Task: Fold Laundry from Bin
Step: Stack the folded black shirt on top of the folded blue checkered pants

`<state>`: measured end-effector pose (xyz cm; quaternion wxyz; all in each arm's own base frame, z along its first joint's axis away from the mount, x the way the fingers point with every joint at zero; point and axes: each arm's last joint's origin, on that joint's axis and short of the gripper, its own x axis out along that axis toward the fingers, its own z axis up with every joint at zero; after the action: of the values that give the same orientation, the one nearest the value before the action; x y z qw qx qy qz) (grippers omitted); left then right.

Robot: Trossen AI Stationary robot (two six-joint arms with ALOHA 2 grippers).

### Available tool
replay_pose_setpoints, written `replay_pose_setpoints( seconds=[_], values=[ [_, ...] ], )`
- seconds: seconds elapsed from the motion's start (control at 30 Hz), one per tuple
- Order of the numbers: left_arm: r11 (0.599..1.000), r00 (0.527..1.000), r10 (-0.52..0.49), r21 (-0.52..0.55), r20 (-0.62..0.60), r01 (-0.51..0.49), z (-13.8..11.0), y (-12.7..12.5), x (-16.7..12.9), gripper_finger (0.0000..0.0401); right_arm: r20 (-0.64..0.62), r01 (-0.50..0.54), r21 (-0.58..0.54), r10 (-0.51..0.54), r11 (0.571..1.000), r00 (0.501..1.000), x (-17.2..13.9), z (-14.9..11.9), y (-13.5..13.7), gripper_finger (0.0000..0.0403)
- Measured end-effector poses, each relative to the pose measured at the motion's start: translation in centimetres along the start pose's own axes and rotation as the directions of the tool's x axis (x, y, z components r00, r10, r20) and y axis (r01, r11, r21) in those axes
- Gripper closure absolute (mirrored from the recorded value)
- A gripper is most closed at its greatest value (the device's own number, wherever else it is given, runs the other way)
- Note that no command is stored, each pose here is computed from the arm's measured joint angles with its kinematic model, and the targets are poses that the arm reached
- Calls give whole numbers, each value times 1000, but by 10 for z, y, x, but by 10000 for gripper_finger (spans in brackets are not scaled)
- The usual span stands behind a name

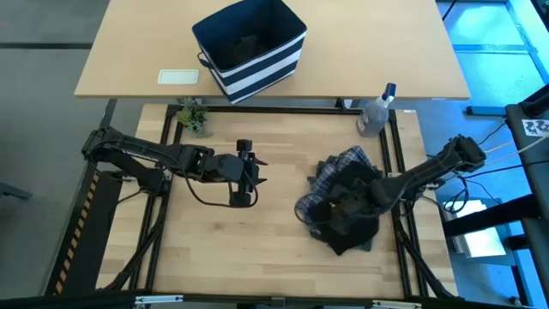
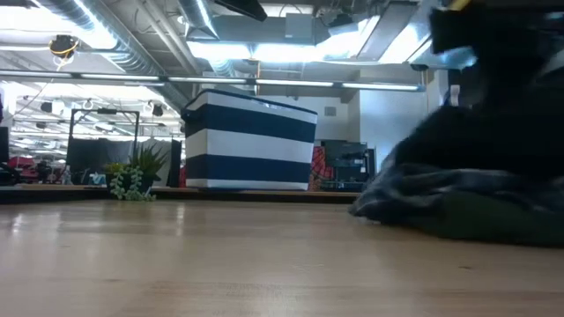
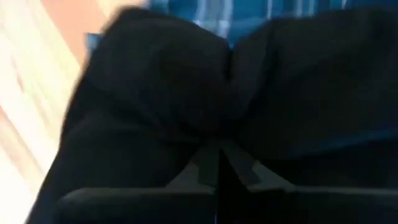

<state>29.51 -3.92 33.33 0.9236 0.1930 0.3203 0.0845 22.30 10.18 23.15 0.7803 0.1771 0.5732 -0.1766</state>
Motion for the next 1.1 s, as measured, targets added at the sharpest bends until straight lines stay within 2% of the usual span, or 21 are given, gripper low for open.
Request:
replay_pose_setpoints(
  seconds=[0.17, 0.27, 0.33, 0.47, 0.57, 0.63, 0.9, 1.1],
  values=[
    [1000, 1000, 0, 0, -1, 0, 0, 0, 0, 202, -206, 20, 0, -19, 1000, 978, -12, -29, -2, 402],
    [1000, 1000, 0, 1, 0, 0, 0, 0, 0, 202, -244, 39, 10, -35, 999, 969, -22, -44, -4, 403],
    [1000, 1000, 0, 1, 0, 0, 0, 0, 0, 202, -188, 16, 10, -14, 1000, 982, -32, -48, -5, 403],
    [1000, 1000, 0, 0, 0, 0, 0, 0, 0, 202, 89, -56, 12, 55, 998, 995, -61, -44, 0, 403],
    [1000, 1000, 0, 0, 1, 0, 0, 0, 0, 202, 327, -67, 5, 61, 998, 943, -76, -36, -1, 403],
    [1000, 1000, 0, -1, 1, 0, 0, 0, 0, 202, 398, -64, 13, 54, 998, 916, -78, -29, -2, 403],
    [1000, 1000, 1, -5, 8, -1, 1, 0, 0, 202, 376, 8, -50, 11, 999, 927, -46, 16, 4, 403],
    [999, 1000, -26, -43, 13, 27, 1, -1, 0, 202, 295, 101, -55, -81, 993, 952, -12, 44, -3, 403]
  ],
)
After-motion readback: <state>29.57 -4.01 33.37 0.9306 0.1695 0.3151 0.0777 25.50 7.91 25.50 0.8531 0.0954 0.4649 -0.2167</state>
